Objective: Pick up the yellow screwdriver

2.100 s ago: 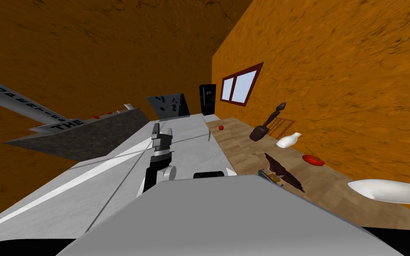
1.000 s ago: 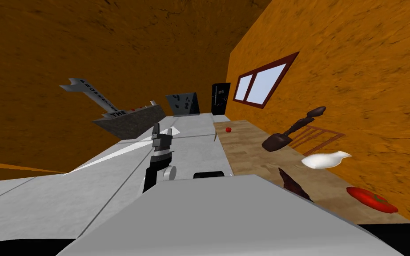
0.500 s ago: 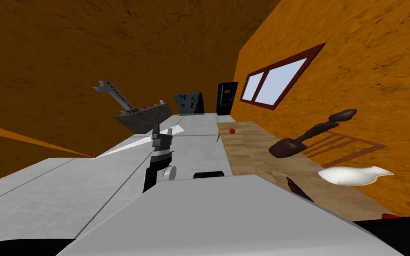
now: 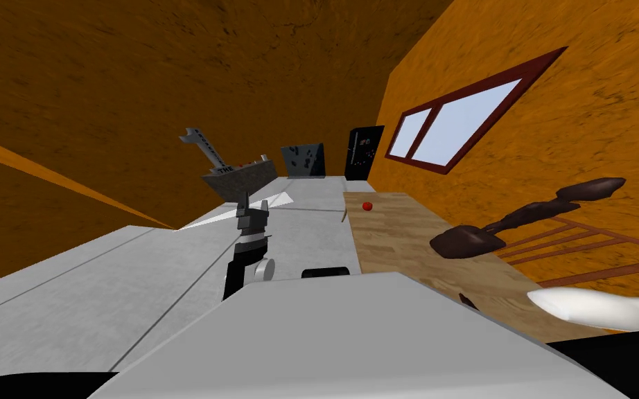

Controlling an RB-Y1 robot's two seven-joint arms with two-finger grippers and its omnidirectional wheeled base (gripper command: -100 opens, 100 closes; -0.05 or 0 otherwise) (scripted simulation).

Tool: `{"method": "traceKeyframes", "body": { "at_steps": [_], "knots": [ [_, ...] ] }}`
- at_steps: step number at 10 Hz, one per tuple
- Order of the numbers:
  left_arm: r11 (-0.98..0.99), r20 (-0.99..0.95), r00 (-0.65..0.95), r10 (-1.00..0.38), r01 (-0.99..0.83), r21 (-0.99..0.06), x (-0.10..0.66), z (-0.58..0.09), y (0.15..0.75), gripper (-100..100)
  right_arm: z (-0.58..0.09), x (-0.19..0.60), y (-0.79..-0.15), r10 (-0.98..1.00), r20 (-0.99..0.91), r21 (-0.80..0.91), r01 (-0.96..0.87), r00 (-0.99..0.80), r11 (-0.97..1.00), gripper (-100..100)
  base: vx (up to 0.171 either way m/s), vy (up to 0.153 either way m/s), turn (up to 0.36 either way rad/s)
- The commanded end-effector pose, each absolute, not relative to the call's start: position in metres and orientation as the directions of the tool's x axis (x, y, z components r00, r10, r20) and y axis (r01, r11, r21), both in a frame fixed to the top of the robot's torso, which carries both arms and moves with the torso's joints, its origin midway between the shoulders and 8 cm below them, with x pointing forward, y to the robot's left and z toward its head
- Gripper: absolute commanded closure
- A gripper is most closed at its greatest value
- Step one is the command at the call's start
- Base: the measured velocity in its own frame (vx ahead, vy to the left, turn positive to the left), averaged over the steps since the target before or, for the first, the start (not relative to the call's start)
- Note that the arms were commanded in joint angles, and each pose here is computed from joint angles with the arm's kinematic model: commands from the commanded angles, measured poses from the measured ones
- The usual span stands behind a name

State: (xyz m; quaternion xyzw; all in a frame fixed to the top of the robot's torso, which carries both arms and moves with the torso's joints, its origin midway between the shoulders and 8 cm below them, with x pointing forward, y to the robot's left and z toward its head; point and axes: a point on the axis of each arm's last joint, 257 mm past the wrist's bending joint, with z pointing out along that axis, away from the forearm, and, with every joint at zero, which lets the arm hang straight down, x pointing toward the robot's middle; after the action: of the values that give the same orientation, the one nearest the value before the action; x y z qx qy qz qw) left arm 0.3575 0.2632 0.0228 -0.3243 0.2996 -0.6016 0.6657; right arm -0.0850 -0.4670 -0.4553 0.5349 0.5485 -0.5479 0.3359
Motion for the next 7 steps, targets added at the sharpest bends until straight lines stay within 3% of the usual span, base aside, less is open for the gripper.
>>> {"method": "traceKeyframes", "body": {
  "at_steps": [1,5,6,7],
  "knots": [
    [0.066,-0.009,0.097,-0.995,0.607,-0.792,0.357,0.023,0.263,0,-0.455,-0.085,-0.467,0.219,-0.955,-0.242,0.955,-0.202,-0.173,100,0.001,-0.006,0.012],
    [0.066,-0.009,0.097,-0.995,0.607,-0.792,0.357,0.023,0.263,0,-0.456,-0.084,-0.467,0.220,-0.955,-0.241,0.955,-0.202,-0.171,100,0.000,0.000,0.000],
    [0.066,-0.009,0.097,-0.995,0.607,-0.792,0.357,0.023,0.263,0,-0.456,-0.084,-0.467,0.220,-0.954,-0.241,0.955,-0.202,-0.171,0,0.000,0.000,0.000],
    [0.066,-0.009,0.097,-0.995,0.607,-0.792,0.357,0.023,0.263,0,-0.457,-0.054,-0.487,0.192,-0.963,-0.217,0.968,-0.190,-0.127,100,0.020,0.058,-0.396]
  ]
}}
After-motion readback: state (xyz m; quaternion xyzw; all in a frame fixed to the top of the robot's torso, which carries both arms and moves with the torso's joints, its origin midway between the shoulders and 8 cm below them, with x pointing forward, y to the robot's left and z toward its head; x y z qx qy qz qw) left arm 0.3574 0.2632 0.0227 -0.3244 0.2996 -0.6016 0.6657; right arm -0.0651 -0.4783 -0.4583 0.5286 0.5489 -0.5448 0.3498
